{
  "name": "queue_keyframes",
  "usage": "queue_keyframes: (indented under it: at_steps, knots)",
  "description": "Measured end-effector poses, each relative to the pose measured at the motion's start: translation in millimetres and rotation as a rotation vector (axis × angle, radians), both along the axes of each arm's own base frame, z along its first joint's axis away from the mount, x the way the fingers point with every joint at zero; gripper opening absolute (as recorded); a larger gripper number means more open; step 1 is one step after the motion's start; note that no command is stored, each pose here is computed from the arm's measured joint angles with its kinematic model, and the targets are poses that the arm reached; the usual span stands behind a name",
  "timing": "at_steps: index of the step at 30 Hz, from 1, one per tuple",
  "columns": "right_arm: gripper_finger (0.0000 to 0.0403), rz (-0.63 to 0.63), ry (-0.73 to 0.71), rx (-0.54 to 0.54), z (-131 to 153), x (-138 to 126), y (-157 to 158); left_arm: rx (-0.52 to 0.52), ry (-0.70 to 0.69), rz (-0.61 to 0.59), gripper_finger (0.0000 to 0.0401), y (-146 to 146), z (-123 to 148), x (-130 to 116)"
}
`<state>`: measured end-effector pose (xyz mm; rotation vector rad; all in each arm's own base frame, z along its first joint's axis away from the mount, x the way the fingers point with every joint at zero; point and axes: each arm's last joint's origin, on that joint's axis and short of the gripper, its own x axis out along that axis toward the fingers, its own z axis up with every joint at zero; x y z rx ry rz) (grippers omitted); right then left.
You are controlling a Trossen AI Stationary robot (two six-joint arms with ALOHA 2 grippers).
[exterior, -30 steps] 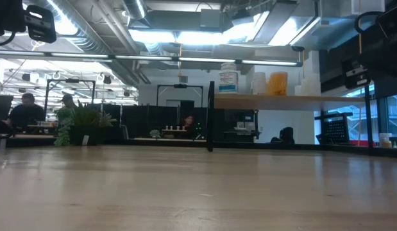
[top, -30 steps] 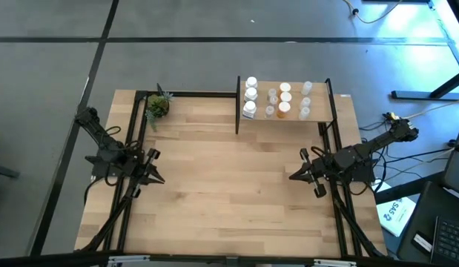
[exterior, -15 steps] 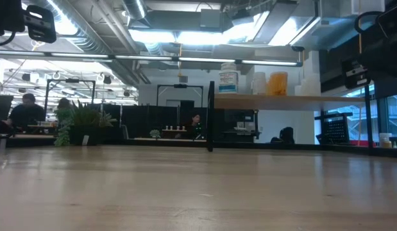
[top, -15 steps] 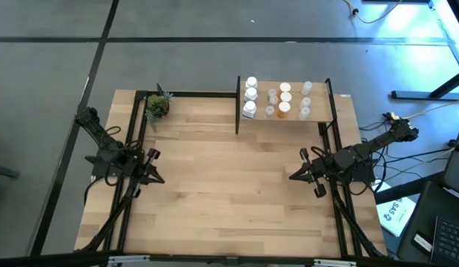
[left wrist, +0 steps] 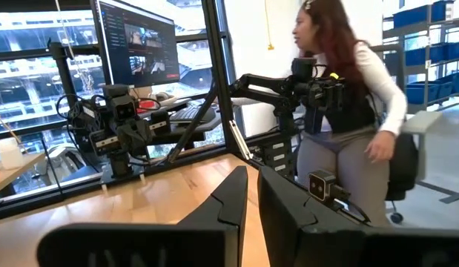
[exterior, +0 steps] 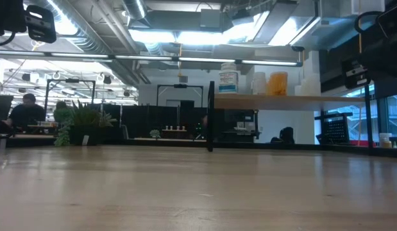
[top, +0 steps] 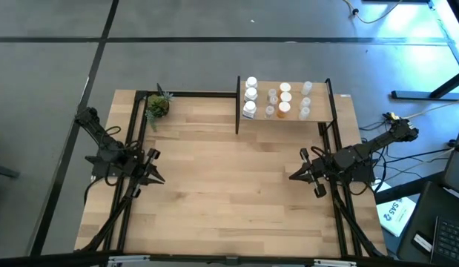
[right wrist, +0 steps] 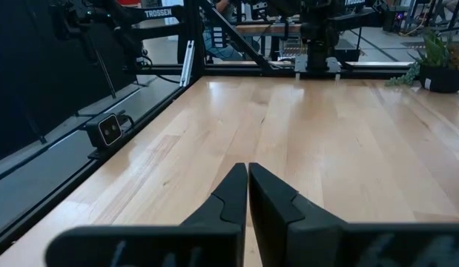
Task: Pick and place medicine bottles onto shelf by color
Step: Return to Home Position
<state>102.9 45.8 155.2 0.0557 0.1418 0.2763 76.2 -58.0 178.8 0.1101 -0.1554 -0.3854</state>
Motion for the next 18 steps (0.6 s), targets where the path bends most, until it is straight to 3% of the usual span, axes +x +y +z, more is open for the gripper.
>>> queue_keyframes:
  at_steps: [18]
  knots:
    - [0.0019, 0.000, -0.001, -0.001, 0.1, 0.0, 0.0, 0.000, 0.000, 0.000, 0.0003, 0.0, 0.0, 0.0]
